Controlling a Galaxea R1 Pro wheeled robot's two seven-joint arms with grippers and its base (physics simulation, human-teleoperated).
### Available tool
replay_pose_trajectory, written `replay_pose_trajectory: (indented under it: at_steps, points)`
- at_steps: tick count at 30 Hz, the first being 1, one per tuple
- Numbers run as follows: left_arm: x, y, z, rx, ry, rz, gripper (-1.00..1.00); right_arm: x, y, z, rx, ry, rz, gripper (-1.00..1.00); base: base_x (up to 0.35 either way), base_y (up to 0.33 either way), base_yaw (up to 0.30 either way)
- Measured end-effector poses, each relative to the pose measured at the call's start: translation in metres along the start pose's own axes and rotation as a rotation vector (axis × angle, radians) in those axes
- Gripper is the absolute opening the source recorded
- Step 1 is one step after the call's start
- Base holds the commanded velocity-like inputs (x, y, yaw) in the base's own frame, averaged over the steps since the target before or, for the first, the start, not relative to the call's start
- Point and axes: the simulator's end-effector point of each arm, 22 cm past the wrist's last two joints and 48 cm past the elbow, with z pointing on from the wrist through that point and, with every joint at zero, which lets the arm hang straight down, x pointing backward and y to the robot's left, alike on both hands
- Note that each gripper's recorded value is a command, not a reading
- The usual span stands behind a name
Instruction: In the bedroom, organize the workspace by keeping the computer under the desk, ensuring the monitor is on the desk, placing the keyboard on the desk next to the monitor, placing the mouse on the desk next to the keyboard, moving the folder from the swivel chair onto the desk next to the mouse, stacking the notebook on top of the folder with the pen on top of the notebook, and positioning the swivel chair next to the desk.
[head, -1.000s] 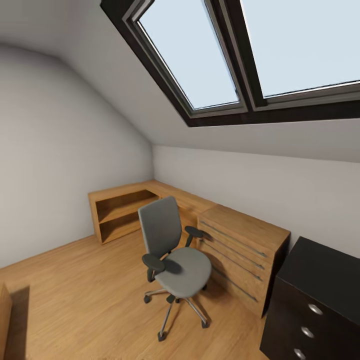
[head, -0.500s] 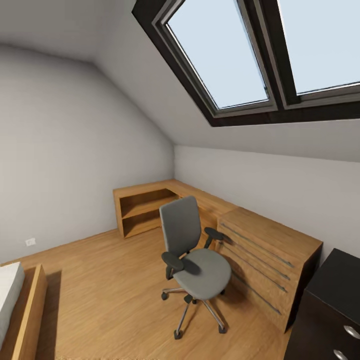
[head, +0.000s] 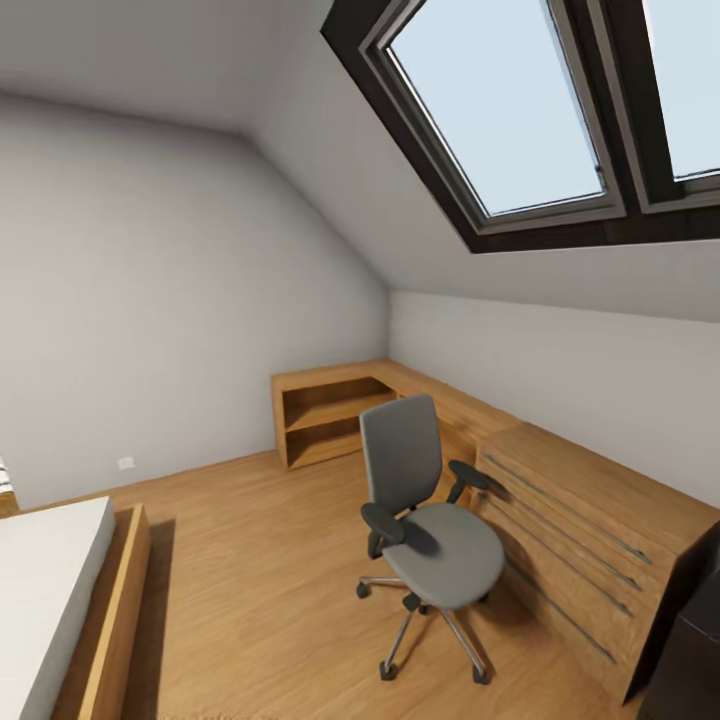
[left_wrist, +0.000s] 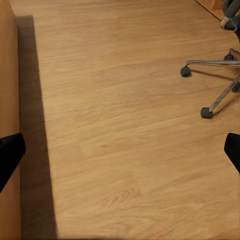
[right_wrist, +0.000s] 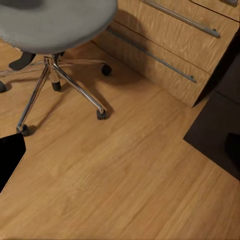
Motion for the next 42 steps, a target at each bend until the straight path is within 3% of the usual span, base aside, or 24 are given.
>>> replay_pose_trajectory:
  at_steps: [42]
  points:
    - [0.0001,0.0,-0.0001,0.0,0.0,0.0,1.0,0.004,-0.0015,-0.0025,0.002,0.006,-0.001,1.0,0.0,0.0,0.288]
